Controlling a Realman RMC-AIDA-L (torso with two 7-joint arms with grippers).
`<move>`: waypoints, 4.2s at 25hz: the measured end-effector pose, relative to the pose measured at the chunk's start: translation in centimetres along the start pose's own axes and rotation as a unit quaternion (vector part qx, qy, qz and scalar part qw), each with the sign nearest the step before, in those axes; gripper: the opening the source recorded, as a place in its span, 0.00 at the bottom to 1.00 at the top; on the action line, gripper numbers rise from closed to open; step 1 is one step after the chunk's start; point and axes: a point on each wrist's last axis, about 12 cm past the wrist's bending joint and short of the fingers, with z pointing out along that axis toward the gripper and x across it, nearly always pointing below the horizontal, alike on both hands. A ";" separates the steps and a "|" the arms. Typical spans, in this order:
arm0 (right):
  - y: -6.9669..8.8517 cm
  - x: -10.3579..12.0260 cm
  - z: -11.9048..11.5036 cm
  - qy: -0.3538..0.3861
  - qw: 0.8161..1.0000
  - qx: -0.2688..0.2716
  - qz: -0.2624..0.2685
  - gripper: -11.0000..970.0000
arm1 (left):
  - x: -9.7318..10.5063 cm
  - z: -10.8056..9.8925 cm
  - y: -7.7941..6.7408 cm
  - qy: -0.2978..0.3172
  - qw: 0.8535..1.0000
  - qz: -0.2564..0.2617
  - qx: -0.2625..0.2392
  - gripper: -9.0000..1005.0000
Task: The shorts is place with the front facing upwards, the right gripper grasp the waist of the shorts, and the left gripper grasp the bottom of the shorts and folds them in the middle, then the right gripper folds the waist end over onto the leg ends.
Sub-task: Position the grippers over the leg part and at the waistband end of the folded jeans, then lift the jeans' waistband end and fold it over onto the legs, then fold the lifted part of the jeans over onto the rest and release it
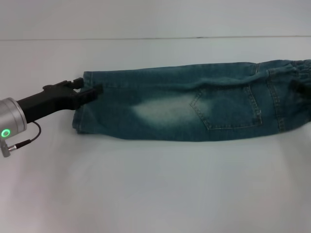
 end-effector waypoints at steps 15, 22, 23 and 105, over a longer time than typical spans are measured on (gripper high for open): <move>1.1 -0.6 0.8 0.068 0.997 -0.037 -0.031 0.62 | -0.2 0.6 -0.5 0.010 1.000 0.016 0.014 0.72; 1.8 -1.0 0.5 0.065 0.994 -0.074 -0.040 0.44 | -0.2 0.6 -0.7 -0.006 1.000 0.022 0.017 0.72; 1.9 -1.2 0.3 0.063 0.994 -0.079 -0.042 0.40 | -0.1 0.7 -0.7 -0.010 1.000 0.021 0.018 0.72; 30.5 -10.4 11.5 0.171 0.878 -0.261 -0.362 0.26 | 7.7 10.0 -12.8 -0.083 0.994 0.074 0.005 0.02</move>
